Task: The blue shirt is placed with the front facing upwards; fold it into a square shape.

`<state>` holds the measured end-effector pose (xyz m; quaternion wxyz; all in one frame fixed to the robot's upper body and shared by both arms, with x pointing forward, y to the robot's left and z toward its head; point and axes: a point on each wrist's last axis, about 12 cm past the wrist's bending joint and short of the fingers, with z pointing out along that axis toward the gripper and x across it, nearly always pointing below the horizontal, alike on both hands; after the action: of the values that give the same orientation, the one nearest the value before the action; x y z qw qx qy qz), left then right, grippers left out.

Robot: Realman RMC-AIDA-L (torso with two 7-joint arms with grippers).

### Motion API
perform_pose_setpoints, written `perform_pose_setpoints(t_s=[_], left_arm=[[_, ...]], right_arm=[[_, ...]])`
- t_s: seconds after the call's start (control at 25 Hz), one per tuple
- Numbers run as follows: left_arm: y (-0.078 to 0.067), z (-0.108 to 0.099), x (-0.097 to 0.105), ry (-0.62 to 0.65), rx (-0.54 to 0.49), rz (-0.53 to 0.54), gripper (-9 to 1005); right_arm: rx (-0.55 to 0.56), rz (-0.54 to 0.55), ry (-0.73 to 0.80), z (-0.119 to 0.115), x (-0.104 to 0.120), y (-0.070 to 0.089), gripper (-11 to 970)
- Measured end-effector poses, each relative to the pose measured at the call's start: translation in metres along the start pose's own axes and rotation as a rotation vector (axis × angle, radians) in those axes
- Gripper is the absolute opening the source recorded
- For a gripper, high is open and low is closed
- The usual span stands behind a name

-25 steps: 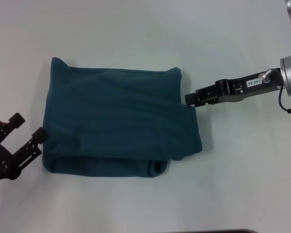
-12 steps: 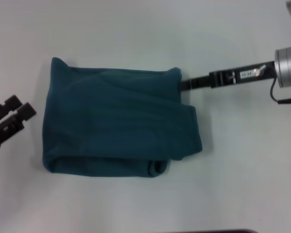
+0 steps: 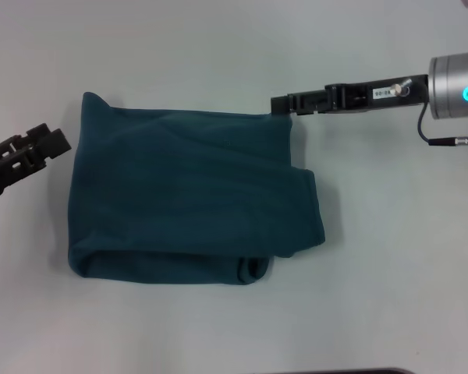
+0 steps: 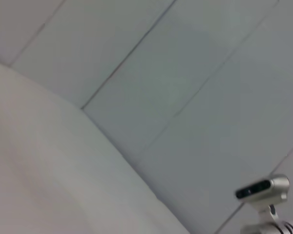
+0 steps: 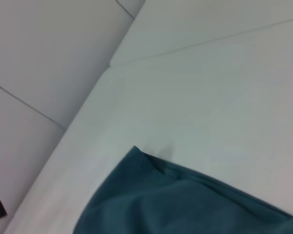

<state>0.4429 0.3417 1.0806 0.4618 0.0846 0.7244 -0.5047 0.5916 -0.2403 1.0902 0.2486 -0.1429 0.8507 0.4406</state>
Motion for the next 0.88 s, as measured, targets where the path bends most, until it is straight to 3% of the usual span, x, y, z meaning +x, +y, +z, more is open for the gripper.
perform_pose_setpoints(t_s=[0.08,0.2,0.4,0.56,0.76,0.88], left_arm=[[-0.001,0.001,-0.009,0.046,0.007,-0.015,757],[0.000,0.003,-0.023,0.102,0.010,-0.046,756],[0.005,0.017,-0.035,0.177,0.011,-0.093,755],[0.004,0.049,-0.034,0.239,0.048,-0.122,754],[0.011,0.081,-0.032,0.318,-0.024,-0.219,753],[0.014,0.085,-0.039,0.310,-0.027,-0.235,752]], right_arm=[[-0.004,0.001,-0.002,0.003,-0.001,0.002,707],[0.013,-0.004,-0.014,0.007,-0.002,0.001,868],[0.019,0.003,-0.013,0.010,0.003,0.000,869],[0.001,0.018,-0.001,0.012,0.009,0.001,868],[-0.014,0.026,0.006,0.011,0.017,0.001,866],[-0.021,-0.004,-0.008,0.009,0.020,0.000,865]])
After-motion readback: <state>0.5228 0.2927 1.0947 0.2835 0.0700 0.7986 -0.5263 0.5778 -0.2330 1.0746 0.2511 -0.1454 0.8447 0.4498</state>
